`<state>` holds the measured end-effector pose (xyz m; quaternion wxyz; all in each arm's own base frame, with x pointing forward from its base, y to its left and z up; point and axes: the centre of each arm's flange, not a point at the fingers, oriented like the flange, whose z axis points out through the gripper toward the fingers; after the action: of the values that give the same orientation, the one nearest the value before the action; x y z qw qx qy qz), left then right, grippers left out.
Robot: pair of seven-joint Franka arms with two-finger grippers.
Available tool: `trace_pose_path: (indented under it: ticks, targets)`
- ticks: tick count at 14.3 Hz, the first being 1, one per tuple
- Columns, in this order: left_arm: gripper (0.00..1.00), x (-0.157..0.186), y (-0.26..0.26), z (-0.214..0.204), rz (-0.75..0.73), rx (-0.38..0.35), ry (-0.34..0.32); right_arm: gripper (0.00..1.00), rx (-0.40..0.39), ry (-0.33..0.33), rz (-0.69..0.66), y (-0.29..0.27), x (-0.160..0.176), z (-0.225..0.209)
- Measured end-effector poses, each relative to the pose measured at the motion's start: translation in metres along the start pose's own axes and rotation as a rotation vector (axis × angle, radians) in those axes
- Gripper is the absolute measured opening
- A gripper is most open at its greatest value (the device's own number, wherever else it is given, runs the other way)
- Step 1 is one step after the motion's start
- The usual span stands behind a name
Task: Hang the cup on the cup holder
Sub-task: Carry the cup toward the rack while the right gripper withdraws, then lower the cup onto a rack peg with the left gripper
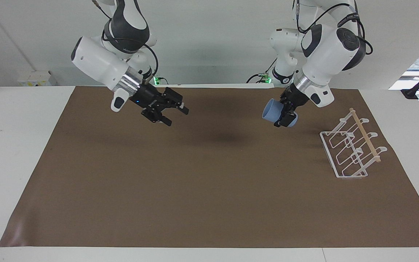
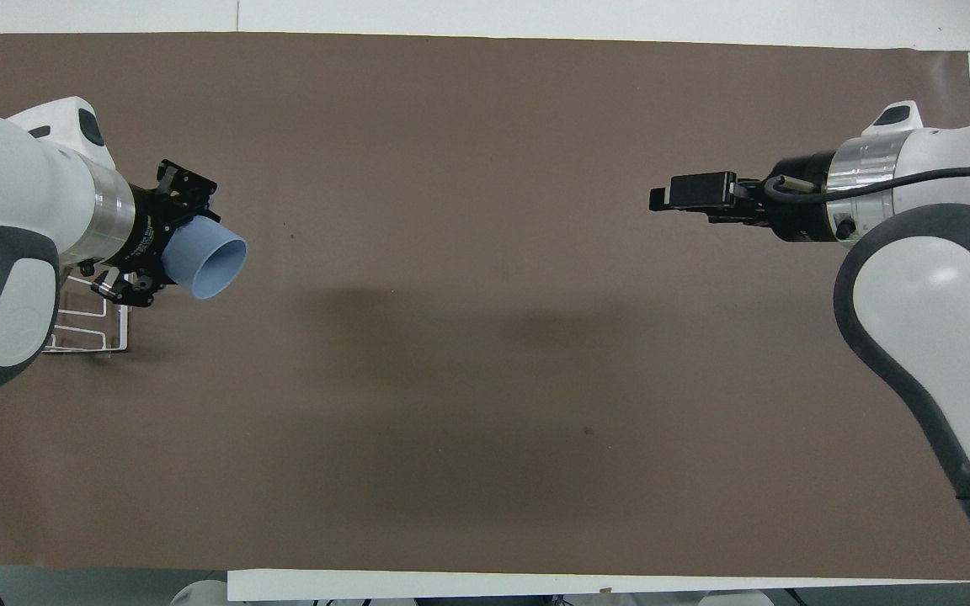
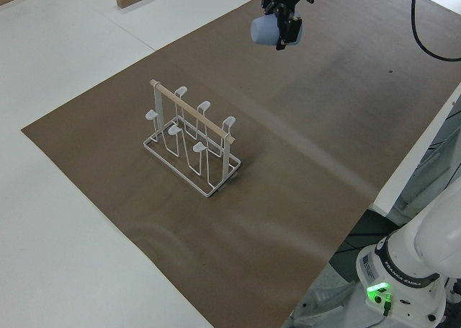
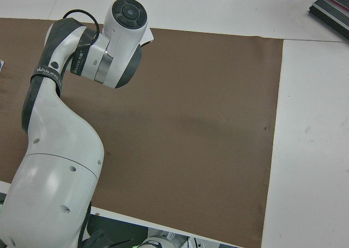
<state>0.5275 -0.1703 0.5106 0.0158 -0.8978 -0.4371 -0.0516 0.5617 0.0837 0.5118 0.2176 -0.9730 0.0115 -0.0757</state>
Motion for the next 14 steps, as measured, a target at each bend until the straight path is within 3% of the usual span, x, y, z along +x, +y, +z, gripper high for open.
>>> trace_pose_path:
  ticks: [2,6,11,14]
  targets:
    - [0.80,-0.005,0.009,0.016,0.116,0.086,0.202,1.00,-0.162,-0.060,-0.079,0.013,0.001,-0.017]
    - [0.80,0.003,0.024,0.060,0.206,0.243,0.609,1.00,-0.406,-0.168,-0.122,0.022,0.008,-0.107]
    - [0.80,0.032,0.034,0.145,0.023,0.366,1.036,1.00,-0.513,-0.236,-0.063,0.041,0.002,-0.154]
    - [0.80,0.040,0.038,0.153,-0.053,0.394,1.158,1.00,-0.525,-0.271,-0.064,0.047,0.001,-0.151]
